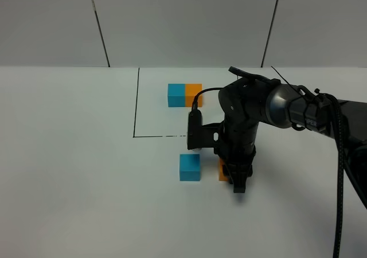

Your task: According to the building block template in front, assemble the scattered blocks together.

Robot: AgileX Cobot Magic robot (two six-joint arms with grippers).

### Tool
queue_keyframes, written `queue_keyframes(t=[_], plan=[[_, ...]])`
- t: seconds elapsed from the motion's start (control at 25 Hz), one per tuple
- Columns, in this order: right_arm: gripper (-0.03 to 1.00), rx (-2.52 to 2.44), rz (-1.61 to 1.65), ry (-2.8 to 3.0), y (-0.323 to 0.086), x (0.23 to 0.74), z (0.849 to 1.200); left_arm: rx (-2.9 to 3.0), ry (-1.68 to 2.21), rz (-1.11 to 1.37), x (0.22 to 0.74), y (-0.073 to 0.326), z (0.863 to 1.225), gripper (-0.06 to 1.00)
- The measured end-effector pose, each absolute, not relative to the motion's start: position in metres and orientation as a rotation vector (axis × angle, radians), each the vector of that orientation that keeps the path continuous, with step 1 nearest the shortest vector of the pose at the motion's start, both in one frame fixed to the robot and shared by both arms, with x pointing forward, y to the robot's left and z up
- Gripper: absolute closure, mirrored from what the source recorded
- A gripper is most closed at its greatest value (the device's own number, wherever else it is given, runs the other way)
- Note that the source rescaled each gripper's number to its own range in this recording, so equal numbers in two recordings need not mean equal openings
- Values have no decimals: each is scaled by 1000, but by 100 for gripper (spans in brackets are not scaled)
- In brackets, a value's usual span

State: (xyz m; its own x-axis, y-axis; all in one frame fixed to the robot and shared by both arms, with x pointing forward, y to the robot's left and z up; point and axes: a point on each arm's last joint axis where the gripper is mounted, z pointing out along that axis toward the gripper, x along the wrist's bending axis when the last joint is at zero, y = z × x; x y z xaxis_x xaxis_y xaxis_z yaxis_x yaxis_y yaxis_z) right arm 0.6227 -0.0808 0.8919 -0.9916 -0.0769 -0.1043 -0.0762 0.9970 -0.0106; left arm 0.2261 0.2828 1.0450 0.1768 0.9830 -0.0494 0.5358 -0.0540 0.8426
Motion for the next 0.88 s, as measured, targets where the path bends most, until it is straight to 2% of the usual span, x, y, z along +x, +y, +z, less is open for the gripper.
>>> queue_keyframes(t=[0.88], plan=[[96,-111,22,3068,-64,625,891,1695,1457,745,226,283,1045,26]])
